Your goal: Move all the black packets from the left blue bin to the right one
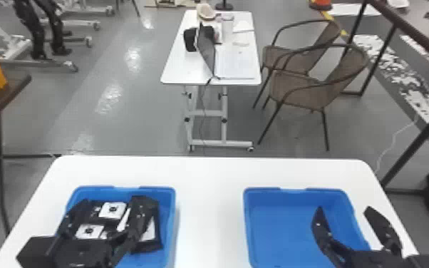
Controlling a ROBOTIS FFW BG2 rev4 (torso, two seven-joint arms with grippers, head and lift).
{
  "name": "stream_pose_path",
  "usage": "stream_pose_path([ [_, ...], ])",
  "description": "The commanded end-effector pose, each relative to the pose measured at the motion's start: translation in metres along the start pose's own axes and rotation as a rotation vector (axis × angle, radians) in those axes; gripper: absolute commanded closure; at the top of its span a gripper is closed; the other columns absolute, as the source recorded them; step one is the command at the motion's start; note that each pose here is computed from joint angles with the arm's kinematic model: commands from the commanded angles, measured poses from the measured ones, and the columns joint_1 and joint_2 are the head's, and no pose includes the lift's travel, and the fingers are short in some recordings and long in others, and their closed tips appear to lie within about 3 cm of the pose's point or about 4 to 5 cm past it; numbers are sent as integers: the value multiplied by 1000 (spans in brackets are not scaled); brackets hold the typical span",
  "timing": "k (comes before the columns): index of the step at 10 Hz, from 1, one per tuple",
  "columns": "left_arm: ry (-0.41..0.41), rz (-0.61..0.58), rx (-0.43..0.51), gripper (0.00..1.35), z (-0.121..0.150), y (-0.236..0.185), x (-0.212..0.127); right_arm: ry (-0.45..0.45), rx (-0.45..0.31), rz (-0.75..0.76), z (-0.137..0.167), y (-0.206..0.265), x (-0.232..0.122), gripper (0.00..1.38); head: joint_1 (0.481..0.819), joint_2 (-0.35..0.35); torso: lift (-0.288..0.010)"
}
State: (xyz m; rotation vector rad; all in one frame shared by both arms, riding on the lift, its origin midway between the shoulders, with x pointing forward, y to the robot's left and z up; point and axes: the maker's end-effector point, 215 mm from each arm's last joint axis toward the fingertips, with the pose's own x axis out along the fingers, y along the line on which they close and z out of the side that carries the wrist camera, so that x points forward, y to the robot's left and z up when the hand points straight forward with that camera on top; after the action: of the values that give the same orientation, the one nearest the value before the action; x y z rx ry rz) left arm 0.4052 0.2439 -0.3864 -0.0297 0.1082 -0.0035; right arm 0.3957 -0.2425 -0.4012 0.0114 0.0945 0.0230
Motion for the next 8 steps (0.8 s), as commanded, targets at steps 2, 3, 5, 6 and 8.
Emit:
stream_pose_path([
  [2, 1, -2, 1, 113, 0, -1, 0, 2, 6, -1, -1, 0, 0, 139, 695, 2, 0],
  [3, 4, -1, 1, 113, -1, 0, 0, 3, 7, 0, -2, 0, 0, 139, 695, 1, 0],
  [5, 5, -3, 1, 113, -1, -1, 0, 3, 9, -1, -2, 0, 0, 139, 695, 2, 0],
  [6, 7, -1, 0, 113, -2, 0, 0, 3, 10, 0, -2, 0, 0, 140, 695, 1, 0],
  [8, 18, -1, -5, 113, -5, 0, 0, 4, 16, -1, -3, 0, 0, 140, 695, 2, 0],
])
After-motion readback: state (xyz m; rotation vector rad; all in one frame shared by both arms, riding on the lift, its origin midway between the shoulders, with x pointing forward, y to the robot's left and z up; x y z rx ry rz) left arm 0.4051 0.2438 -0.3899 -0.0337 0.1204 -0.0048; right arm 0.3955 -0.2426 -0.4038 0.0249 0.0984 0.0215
